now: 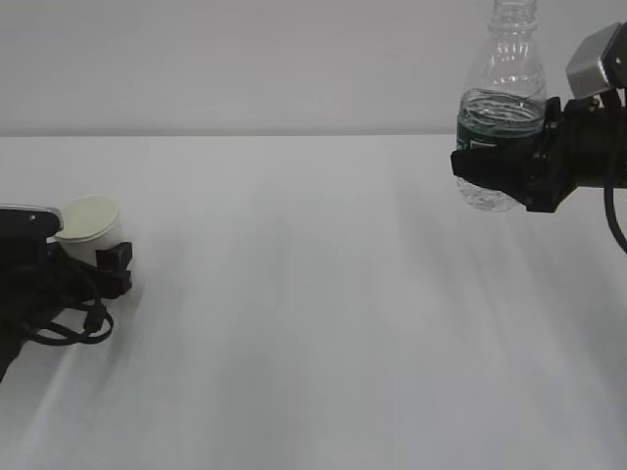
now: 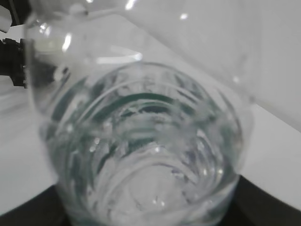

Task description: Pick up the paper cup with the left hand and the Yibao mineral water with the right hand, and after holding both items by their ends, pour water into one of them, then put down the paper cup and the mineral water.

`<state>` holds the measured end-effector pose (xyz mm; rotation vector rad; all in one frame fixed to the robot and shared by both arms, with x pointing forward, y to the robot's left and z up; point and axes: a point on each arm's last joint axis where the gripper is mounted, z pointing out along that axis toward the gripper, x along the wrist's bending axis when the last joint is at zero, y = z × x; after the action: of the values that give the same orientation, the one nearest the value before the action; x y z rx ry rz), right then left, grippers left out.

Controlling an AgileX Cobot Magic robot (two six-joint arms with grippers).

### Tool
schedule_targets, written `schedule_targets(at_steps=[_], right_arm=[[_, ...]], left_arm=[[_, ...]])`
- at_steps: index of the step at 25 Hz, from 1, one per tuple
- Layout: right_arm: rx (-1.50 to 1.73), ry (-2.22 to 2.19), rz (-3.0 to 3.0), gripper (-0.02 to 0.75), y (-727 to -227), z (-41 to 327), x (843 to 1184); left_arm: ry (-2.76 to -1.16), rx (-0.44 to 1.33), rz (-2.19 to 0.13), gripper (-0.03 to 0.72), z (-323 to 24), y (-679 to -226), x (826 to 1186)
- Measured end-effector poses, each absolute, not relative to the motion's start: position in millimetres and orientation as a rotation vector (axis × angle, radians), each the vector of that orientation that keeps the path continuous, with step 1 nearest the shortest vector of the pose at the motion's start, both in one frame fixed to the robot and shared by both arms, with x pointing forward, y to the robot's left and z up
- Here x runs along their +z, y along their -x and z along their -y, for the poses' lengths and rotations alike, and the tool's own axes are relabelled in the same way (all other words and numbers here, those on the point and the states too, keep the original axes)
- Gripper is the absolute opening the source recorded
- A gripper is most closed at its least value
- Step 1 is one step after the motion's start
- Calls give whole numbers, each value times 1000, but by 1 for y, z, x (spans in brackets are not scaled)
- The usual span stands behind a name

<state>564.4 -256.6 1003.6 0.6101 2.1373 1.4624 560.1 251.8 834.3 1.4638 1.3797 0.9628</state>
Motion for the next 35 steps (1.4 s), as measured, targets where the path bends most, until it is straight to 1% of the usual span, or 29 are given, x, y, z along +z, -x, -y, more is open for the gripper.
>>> schedule_targets(at_steps=[8, 21, 23, 29, 35], right_arm=[[1463, -612, -2137, 435, -564, 257, 1004], [1465, -616, -2140, 435, -564, 257, 1003], [1464, -616, -2140, 435, -564, 257, 1003], [1465, -618, -2141, 435, -564, 257, 1003], [1465, -618, -2141, 435, -564, 257, 1003]], left_arm=[[-1479, 952, -1379, 593, -249, -570, 820], [-1469, 958, -1369, 590, -248, -574, 821], [-1469, 958, -1369, 577, -248, -574, 821], [-1469, 958, -1369, 491, -248, -574, 821], [-1477, 951, -1357, 479, -247, -574, 821]])
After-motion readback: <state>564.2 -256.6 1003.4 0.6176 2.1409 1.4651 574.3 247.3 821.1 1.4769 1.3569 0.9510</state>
